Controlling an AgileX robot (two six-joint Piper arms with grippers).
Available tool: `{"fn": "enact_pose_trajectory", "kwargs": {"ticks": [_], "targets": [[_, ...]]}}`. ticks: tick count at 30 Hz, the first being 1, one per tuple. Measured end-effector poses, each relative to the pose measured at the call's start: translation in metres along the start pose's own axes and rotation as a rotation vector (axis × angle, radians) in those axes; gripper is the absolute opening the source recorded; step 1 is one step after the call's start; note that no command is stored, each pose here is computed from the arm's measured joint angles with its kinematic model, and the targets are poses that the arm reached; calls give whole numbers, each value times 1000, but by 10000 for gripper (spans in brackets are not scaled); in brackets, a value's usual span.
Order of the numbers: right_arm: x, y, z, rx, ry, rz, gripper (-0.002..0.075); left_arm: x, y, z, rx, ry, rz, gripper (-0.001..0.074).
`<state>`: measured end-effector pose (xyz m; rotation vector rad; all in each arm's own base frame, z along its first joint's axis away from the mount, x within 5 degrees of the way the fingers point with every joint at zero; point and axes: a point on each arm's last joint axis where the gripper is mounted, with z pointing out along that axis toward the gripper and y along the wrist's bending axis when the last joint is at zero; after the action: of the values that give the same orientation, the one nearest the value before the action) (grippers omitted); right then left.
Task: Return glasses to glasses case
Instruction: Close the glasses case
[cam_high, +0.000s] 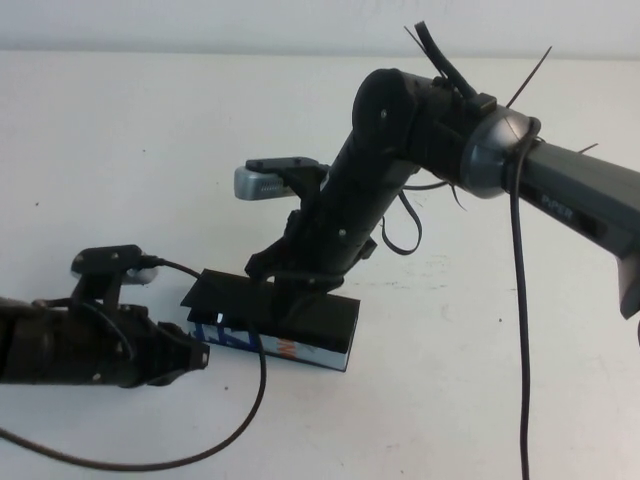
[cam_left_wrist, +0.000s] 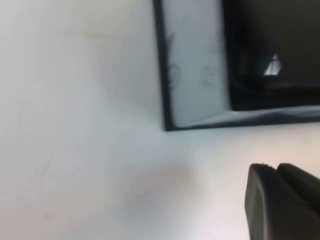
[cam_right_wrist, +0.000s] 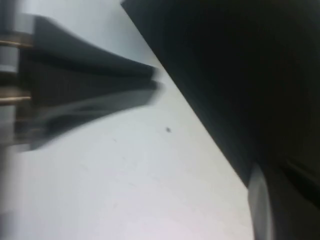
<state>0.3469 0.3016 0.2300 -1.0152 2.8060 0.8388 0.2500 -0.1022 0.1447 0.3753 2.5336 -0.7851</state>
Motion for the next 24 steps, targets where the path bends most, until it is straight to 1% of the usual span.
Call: {"fn": "enact_pose_trajectory", "kwargs": {"ticks": [2,7,12,18,21,24], "targets": [[2,-3,3,17,15,0,-11,0,-7,-16,-17,-28,25,-4],[4,-7,4,57,29,-13,-11,-1,-32,-59,-16,-139,86,-4],[4,-11,9,58,43,-6,-11,1,-56,-102,-5,-272,156,-4],[5,-14,16,52,55,3,-11,12,-86,-155,11,-475,292,-4],[5,-14,16,52,55,3,-11,21,-97,-177,-6,-575,356,-4],[4,-10,11,55,43,-6,-11,32,-104,-200,-66,-690,440,-4]]}}
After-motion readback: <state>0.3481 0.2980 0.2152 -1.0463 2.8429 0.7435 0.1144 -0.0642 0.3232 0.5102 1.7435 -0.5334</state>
